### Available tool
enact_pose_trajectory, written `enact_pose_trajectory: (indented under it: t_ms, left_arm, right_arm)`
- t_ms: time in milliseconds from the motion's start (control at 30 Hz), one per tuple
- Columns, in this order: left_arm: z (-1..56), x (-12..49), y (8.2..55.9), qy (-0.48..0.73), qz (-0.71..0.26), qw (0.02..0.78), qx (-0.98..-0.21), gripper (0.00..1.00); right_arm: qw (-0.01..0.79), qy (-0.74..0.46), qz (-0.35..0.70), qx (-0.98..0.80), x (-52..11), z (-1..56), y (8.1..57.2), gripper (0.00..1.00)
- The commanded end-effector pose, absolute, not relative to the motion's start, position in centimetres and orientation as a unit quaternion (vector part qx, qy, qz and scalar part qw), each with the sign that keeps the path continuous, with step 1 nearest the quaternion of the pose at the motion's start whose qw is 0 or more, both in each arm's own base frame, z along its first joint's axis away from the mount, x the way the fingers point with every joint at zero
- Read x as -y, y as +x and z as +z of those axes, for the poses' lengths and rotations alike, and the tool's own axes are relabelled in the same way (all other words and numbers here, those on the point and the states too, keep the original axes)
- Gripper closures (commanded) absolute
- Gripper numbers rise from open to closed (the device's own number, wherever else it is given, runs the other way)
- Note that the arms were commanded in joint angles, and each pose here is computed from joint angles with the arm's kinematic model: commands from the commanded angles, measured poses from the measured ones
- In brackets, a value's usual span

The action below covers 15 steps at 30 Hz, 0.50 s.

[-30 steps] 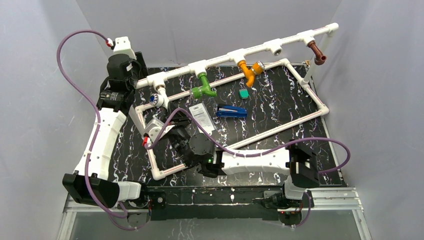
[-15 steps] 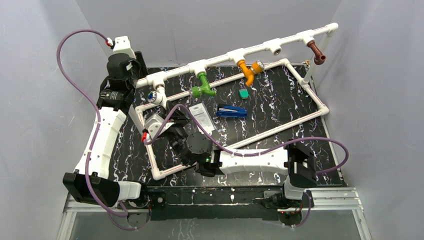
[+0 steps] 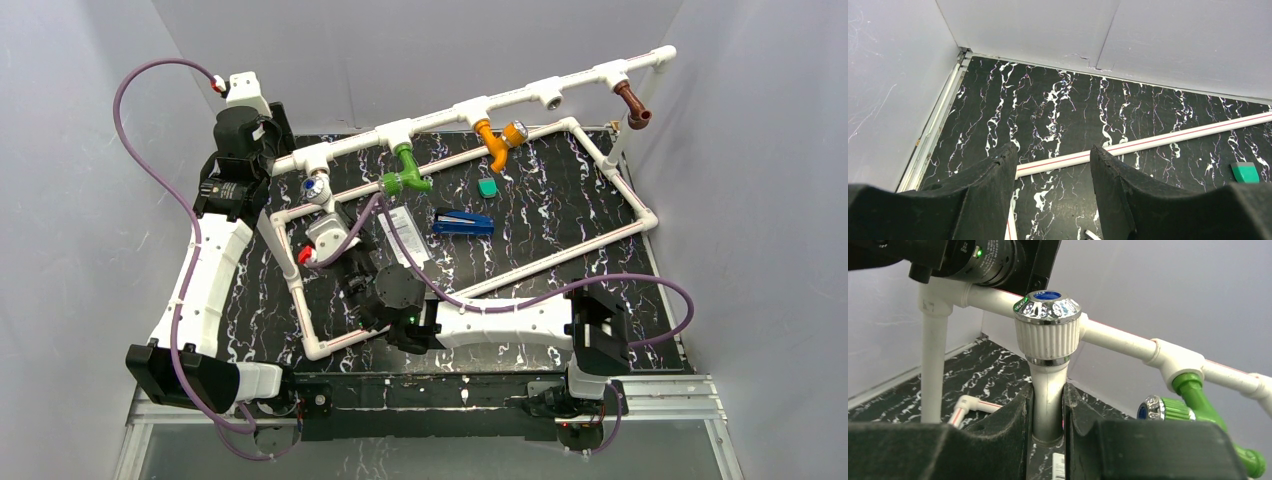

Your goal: Install the water faucets

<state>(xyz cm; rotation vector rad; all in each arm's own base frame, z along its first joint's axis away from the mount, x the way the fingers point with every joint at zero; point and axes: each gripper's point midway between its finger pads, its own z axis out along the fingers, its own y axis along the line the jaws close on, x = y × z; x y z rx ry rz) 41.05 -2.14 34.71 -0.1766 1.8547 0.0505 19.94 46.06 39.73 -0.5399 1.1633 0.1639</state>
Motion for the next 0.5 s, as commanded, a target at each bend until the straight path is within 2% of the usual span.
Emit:
enact_pose_trajectory:
  t_ms: [0,467]
  left_arm:
    - [26.2,2.8,37.7,-0.051,0.023,0.461,-0.886,0.47]
    - [26.0,3.0,37.8,-0.051,0.020,0.458,-0.887,0.47]
  right_arm:
    - [0.793,-0.184,0.144,-0.563,-46.7,40.2,21.2,0.99]
    - [0.751,-0.069,0.266,-0.600,-47.7,39.7,21.2,0.99]
